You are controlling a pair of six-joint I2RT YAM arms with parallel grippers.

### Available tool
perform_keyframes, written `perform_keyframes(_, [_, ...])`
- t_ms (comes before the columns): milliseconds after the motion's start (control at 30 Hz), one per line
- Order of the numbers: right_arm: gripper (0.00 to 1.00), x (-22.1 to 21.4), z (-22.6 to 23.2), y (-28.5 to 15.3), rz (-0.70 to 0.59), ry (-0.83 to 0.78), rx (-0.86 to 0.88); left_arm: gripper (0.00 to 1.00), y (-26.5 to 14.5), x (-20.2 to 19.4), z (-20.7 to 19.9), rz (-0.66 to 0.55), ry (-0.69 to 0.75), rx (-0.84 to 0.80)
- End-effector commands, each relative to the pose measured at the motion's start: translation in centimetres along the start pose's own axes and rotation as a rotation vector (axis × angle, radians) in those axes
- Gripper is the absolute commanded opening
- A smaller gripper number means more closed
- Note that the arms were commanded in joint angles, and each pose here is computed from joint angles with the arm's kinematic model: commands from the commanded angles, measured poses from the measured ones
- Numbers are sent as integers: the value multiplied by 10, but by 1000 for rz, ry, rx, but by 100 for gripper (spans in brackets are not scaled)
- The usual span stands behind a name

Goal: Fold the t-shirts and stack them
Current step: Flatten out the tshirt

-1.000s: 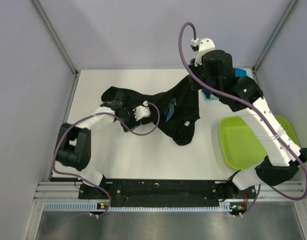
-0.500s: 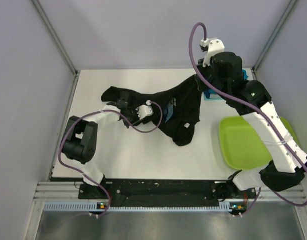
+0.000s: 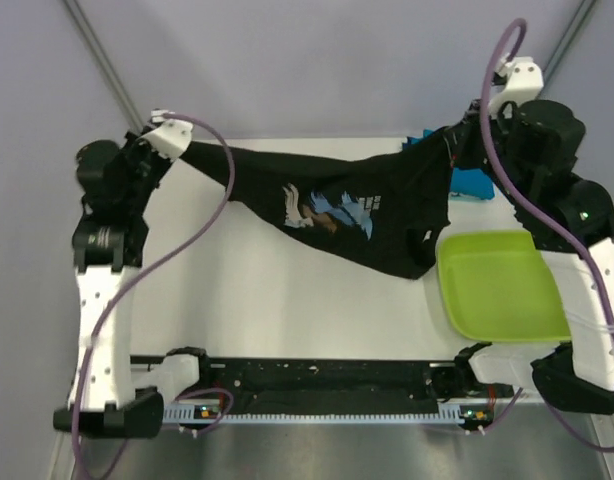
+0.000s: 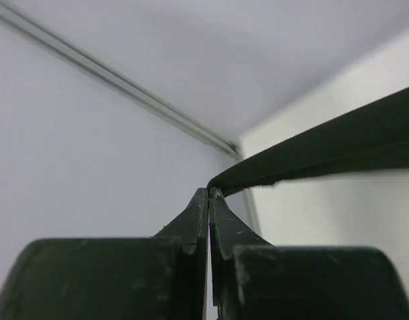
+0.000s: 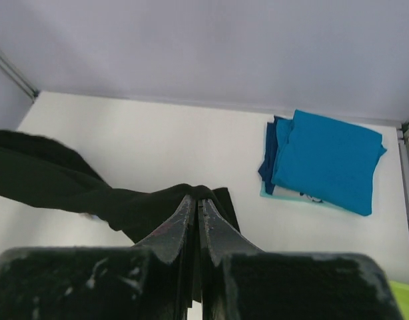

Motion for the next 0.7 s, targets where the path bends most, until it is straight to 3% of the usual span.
perform_keyframes(0, [0,59,-10,-56,-233,50,16,0,-69,23,41,-23,43,154])
perform_keyframes(233, [0,86,-19,-149,-424,124,95,0,-170,70,111,-52,77,460])
perform_keyframes(333, [0,88,-20,-176,-474,140,137,0,-190,83,126,-62,84,520])
perform_keyframes(467, [0,83,-16,-164,-442,121,147,0,-179,91,131,-78,85,515])
perform_keyframes(667, [0,87,-1,-86,-336,65,116,0,-107,84,127,-62,71,445])
Point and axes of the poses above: each gripper's point midway between its finger pads, its own y axis out along the fingers, its own z axis along the line the jaws close on, x = y × z, the point moved 3 cm from there along -y, back along the fingers, and after that the axes turned 4 degrees about -y, right-handed, at the moved point
